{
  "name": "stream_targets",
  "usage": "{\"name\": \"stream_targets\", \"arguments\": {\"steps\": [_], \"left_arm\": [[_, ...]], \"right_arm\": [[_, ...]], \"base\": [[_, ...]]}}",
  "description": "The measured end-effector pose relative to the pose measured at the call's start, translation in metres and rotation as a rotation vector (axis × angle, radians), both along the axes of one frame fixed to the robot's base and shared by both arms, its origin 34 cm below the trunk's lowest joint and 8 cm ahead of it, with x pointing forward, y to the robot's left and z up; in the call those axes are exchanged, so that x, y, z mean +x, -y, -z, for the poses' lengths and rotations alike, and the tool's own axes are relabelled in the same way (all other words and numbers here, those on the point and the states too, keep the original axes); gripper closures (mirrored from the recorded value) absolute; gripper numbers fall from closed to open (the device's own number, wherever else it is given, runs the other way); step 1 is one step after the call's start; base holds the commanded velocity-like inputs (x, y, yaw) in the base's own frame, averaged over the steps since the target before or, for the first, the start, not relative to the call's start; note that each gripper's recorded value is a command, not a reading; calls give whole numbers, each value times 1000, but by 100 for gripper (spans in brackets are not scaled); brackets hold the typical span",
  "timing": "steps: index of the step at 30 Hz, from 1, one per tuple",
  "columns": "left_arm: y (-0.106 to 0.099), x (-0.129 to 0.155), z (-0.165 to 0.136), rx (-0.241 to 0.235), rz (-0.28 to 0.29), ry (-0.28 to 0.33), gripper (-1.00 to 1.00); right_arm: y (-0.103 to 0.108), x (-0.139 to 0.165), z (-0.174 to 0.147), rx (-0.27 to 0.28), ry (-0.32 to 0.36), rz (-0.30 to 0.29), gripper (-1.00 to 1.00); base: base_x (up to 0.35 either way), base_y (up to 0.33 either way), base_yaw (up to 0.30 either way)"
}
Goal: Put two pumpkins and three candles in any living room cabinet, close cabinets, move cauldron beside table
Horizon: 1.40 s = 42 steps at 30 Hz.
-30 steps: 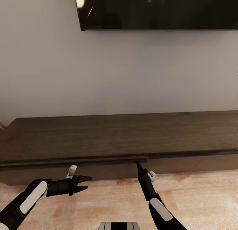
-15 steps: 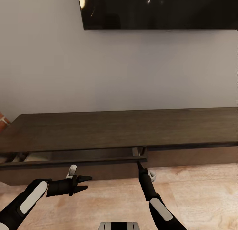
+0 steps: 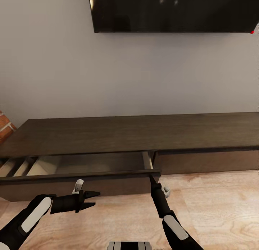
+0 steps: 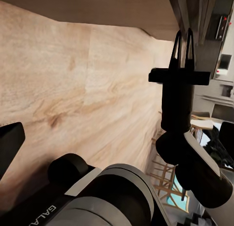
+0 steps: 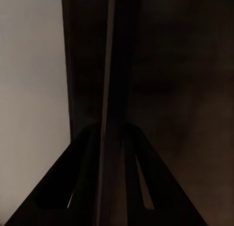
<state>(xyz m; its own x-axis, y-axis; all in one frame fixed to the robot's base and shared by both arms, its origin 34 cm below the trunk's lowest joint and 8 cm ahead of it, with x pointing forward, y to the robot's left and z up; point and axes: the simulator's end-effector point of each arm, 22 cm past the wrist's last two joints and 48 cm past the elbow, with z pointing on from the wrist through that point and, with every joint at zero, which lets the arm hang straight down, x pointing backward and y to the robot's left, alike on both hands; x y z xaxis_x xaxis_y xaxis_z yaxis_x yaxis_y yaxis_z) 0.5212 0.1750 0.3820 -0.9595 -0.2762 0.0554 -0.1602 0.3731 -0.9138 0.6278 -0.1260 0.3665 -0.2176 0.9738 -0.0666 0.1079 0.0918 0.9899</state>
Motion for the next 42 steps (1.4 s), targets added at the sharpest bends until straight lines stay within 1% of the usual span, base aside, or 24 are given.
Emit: {"name": "stream_targets", "arguments": {"steps": [30, 42], "left_arm": [[-1, 0, 0, 1, 0, 0, -100], [-1, 0, 0, 2, 0, 0, -100]], "right_arm": [[4, 1, 0, 3, 0, 13, 100], [5, 1, 0, 3, 0, 14, 100]], "base": [[-151, 0, 0], [-65, 0, 0]]}}
